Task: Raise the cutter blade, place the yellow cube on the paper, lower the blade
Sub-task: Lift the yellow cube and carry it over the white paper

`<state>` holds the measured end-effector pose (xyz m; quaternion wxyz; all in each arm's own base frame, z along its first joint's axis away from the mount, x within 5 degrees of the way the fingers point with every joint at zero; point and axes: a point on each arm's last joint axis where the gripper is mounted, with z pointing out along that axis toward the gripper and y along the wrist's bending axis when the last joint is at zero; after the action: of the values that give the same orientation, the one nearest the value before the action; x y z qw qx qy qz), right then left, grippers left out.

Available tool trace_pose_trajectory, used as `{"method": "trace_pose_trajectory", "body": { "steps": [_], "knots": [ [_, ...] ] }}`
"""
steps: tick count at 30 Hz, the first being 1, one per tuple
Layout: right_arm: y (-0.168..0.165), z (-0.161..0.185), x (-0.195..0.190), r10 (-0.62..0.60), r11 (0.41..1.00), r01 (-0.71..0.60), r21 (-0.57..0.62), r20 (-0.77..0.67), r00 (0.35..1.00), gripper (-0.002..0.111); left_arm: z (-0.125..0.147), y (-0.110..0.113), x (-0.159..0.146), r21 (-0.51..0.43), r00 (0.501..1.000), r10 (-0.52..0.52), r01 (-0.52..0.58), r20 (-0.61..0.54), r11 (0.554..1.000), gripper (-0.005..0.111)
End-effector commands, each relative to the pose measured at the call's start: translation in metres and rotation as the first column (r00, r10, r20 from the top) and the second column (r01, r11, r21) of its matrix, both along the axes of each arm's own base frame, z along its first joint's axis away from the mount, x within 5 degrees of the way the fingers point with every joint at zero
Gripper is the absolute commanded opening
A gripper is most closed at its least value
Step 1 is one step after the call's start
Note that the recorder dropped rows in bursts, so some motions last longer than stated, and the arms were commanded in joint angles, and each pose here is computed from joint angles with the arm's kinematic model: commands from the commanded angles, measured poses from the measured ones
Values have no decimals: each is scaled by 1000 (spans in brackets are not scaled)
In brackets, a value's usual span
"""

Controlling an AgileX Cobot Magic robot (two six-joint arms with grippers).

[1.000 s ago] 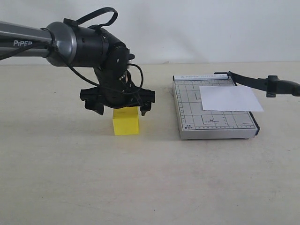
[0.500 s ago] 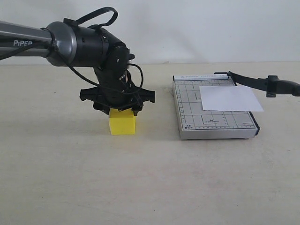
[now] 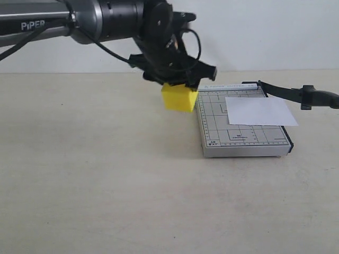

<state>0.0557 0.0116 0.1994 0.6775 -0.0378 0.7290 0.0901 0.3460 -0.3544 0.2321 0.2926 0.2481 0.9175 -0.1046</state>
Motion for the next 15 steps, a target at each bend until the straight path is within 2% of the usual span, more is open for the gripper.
{"method": "trace_pose_trajectory", "body": {
  "steps": [1,15],
  "knots": [
    [0,1,0,-1,1000,1,-10,13,1000,0,22,-23,0,-80,994,-65,72,92,994,4],
    [0,1,0,-1,1000,1,-10,13,1000,0,9,-62,16,-253,995,-95,99,28,963,4]
  ]
}}
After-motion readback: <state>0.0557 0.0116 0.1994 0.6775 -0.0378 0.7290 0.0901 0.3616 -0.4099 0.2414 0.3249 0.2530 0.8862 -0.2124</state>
